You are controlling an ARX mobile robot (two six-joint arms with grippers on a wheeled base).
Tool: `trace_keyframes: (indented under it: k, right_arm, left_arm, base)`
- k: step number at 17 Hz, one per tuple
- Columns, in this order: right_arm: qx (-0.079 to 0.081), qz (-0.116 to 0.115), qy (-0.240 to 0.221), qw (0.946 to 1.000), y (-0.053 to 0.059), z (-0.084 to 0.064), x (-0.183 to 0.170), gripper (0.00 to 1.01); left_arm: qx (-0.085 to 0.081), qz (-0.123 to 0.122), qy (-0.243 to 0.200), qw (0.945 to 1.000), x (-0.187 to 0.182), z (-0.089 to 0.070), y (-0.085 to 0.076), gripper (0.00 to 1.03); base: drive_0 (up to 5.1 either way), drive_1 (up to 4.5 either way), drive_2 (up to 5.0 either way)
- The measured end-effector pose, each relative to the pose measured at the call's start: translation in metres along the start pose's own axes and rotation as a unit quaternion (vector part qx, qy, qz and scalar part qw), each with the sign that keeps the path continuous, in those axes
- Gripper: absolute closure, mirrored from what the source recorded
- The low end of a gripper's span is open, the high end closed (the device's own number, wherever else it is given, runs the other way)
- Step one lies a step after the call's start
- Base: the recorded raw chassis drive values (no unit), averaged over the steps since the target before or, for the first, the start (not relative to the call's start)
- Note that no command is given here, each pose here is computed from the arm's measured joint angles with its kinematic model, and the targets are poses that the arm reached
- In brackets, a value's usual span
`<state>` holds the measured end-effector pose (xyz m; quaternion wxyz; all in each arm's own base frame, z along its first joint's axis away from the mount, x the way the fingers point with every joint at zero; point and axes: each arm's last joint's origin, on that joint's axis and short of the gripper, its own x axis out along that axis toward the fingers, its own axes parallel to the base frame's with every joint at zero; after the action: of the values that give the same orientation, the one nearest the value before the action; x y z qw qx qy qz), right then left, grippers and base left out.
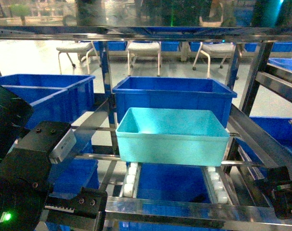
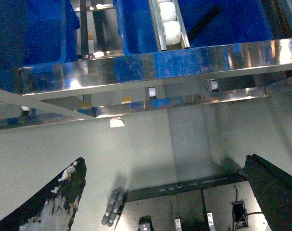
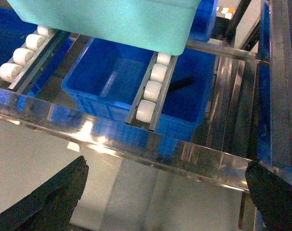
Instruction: Organize blue bins on left shelf correctly
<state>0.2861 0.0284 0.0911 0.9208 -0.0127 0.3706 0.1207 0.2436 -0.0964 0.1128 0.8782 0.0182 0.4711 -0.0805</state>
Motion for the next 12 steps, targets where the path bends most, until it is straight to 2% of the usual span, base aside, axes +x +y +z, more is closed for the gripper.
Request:
trace_keyframes:
  k: [1,2,3,4,5,6,7,8,9,10,11,12]
  right_arm:
    - [0.000,0.001,0.002,1.0000,0.000,0.000,0.000,0.03]
    - [-0.005,-0.026,-0.061,0.9978,0.001,-0.002,0.005,0.08]
    - [0.003,-0.089,-0.115,0.9893,-0.001,-0.023,0.011,0.20]
    - [0.008,-0.106,-0.117,0.9874,0.001,-0.056,-0.005,0.33]
    - [0.015,-0.123,-0.169,0.9777,-0.002,-0.057,-0.026,0.46]
    - [0.016,-0.132,-0.249,0.9593,-0.003,-0.036,-0.043,0.57]
    - [0.010,-0.121,-0.293,0.9485,0.000,-0.026,-0.058,0.70]
    - [0.011,-0.118,-0.280,0.9527,0.001,-0.039,-0.070,0.85]
    - [0.016,-0.121,-0.282,0.9518,-0.005,-0.047,-0.081,0.98]
    - [0.017,-0.129,-0.319,0.9387,-0.006,-0.041,-0.094,0.99]
    - [0.011,-0.126,-0.356,0.9257,-0.003,-0.036,-0.107,0.99]
    - [0.009,-0.123,-0.363,0.9234,0.000,-0.038,-0.114,0.99]
  left_arm:
    - [-0.001,0.000,0.000,1.0000,0.000,0.000,0.000,0.05]
    - [-0.003,0.001,0.000,1.0000,0.000,0.000,0.001,0.05]
    - [0.009,0.049,-0.138,0.9891,0.017,-0.007,0.004,0.16]
    - [0.019,0.089,-0.181,0.9793,0.023,-0.033,0.016,0.27]
    - [0.014,0.108,-0.211,0.9713,0.010,-0.064,0.033,0.39]
    - [-0.006,0.100,-0.310,0.9454,-0.012,-0.053,0.039,0.50]
    - [-0.024,0.079,-0.439,0.8945,-0.043,-0.028,0.042,0.65]
    - [-0.025,0.078,-0.460,0.8840,-0.055,-0.031,0.047,0.78]
    - [-0.024,0.082,-0.442,0.8931,-0.058,-0.046,0.053,0.90]
    - [-0.026,0.082,-0.448,0.8900,-0.066,-0.050,0.057,1.01]
    - [-0.023,0.075,-0.464,0.8824,-0.075,-0.049,0.059,1.01]
    - [-0.025,0.077,-0.467,0.8806,-0.081,-0.052,0.062,1.01]
  base:
    - [0.0,0.00,0.0]
    - [0.0,0.00,0.0]
    - [0.0,0.00,0.0]
    - [0.0,0.00,0.0]
    - [0.0,0.00,0.0]
    - [0.0,0.00,0.0]
    - [0.0,0.00,0.0]
    - [0.0,0.00,0.0]
    - [0.0,0.00,0.0]
    - [0.0,0.00,0.0]
    - [0.0,0.00,0.0]
    - [0.0,0.00,0.0]
